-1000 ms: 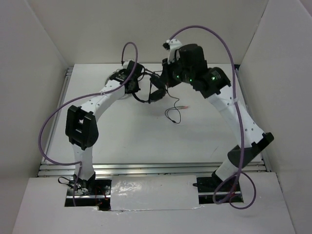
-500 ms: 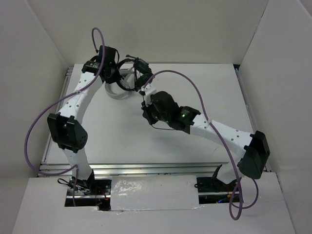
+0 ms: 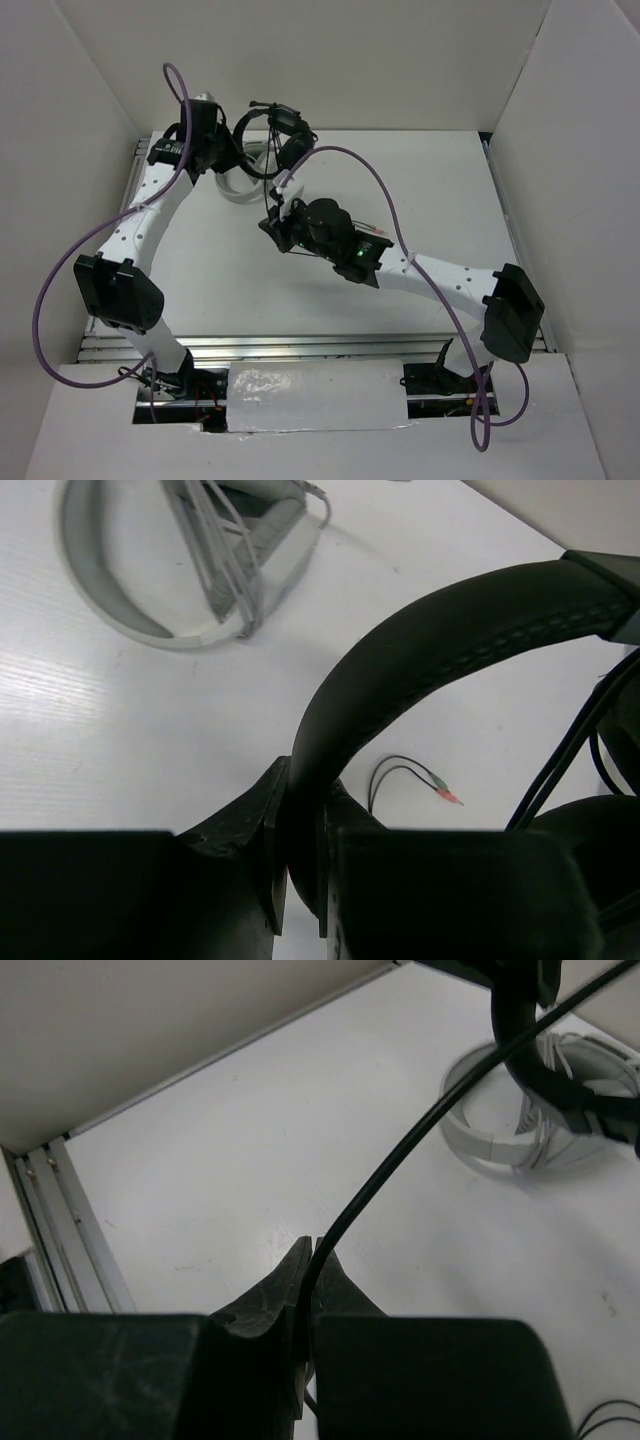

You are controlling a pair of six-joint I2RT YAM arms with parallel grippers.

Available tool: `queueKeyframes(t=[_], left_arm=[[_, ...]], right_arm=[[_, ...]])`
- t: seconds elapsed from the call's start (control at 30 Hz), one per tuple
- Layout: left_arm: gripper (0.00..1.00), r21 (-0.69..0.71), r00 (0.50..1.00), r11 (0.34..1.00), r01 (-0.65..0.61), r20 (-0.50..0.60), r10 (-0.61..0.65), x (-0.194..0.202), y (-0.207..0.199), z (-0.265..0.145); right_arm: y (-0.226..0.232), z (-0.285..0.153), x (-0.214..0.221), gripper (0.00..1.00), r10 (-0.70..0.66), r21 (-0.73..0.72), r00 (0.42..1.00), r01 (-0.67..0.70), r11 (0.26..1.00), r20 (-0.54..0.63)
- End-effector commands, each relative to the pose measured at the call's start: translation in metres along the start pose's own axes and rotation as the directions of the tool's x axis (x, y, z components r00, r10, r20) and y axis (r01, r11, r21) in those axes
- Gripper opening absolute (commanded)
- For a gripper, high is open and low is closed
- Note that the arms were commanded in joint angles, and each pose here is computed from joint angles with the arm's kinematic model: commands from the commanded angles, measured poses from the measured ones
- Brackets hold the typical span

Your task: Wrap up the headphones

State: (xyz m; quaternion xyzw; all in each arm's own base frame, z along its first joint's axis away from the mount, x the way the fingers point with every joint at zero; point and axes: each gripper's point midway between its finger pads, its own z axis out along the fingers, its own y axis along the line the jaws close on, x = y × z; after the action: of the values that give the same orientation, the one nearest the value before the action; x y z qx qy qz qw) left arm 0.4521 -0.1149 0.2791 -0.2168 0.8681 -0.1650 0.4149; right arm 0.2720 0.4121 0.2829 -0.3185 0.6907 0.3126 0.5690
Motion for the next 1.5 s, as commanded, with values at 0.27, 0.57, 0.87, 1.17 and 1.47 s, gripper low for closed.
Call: queueKeyframes(t=[0.27,0.57,0.87,1.17,1.47], left_arm=[[0.00,0.249,0.987,0.966,-0.076,0.153,0.038,-0.056,-0.045,-0.075],[0.00,0.320,0.980,0.945,-0.068,0.198,0.004,-0.061,-0.057,-0.110],[0.00,0.495,0.973,0.854,-0.162,0.225,0.054,-0.066,-0.093,-0.168],[0.00,0.609,0.944,0.743,-0.277,0.317,0.092,-0.083,-0.122,-0.244],[0.00,0.657,0.925,0.679,-0.328,0.369,0.090,-0.103,-0.130,-0.290]], right_arm=[[-0.075,-0.012,0.061,0.03,0.002,0.173,0.992,-0.025,0.985,0.127],[-0.071,-0.010,0.043,0.11,0.000,0.119,0.960,-0.035,0.992,0.280],[-0.095,0.019,0.053,0.31,-0.005,0.179,0.968,-0.041,0.983,0.250],[-0.101,0.029,0.100,0.37,0.152,0.135,0.984,-0.164,0.977,0.091],[-0.118,0.070,0.172,0.36,0.373,0.252,0.896,-0.313,0.916,-0.242]])
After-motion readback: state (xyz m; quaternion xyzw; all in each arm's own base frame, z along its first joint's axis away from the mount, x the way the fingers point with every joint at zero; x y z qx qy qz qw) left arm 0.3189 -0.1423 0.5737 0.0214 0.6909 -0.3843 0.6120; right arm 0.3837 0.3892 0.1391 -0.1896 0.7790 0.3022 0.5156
